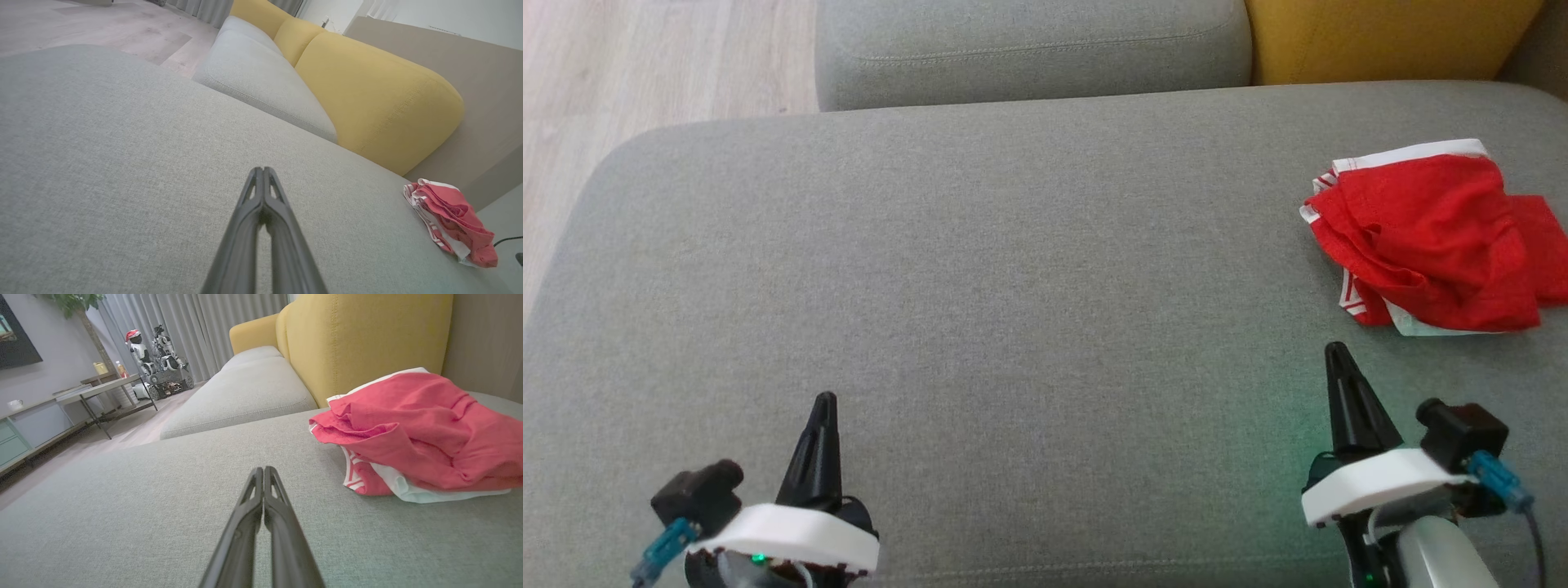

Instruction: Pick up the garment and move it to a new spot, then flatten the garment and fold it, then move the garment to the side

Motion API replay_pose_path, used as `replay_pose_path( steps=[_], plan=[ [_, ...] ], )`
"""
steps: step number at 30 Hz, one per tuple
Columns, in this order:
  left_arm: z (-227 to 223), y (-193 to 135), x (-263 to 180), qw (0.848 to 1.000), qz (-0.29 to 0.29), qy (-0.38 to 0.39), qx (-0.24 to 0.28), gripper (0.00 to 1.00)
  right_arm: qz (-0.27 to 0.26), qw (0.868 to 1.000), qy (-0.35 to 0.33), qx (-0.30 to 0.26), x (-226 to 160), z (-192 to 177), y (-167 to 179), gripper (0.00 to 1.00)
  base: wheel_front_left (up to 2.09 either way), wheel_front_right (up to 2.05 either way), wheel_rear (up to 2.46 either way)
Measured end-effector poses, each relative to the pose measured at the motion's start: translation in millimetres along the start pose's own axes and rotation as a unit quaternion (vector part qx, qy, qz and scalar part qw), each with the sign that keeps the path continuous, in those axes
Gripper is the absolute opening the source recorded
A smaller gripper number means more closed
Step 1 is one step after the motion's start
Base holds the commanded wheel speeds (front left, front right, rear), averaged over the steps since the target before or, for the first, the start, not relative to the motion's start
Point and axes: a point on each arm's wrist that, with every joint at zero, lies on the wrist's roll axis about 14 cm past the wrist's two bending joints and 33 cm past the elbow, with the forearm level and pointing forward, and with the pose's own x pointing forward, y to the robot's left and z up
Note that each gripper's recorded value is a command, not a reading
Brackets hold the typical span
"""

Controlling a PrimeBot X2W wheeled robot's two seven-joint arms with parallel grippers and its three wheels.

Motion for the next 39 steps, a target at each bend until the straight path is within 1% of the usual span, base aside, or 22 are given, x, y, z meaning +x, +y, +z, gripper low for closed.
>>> replay_pose_path(
  steps=[9,20,21,29,39],
  plan=[
    [2,7,2,0.999,0.014,0.002,-0.044,0.00,-0.016,0.998,-0.001,0.054,0,2,-7,0.00,0.00,0.00,0.00],
    [0,13,3,0.995,0.027,0.013,-0.097,0.00,-0.034,0.992,-0.003,0.121,0,4,-14,0.00,0.00,0.00,0.00],
    [0,13,3,0.995,0.027,0.013,-0.097,0.00,-0.034,0.992,-0.003,0.121,0,4,-14,0.00,0.00,0.00,0.00],
    [2,16,5,0.990,0.032,0.012,-0.136,0.00,-0.043,0.985,-0.004,0.168,0,6,-19,0.00,0.00,0.00,0.00],
    [2,22,6,0.982,0.043,0.016,-0.184,0.00,-0.055,0.972,-0.009,0.228,-1,8,-25,0.00,0.00,0.00,0.00]
  ],
)
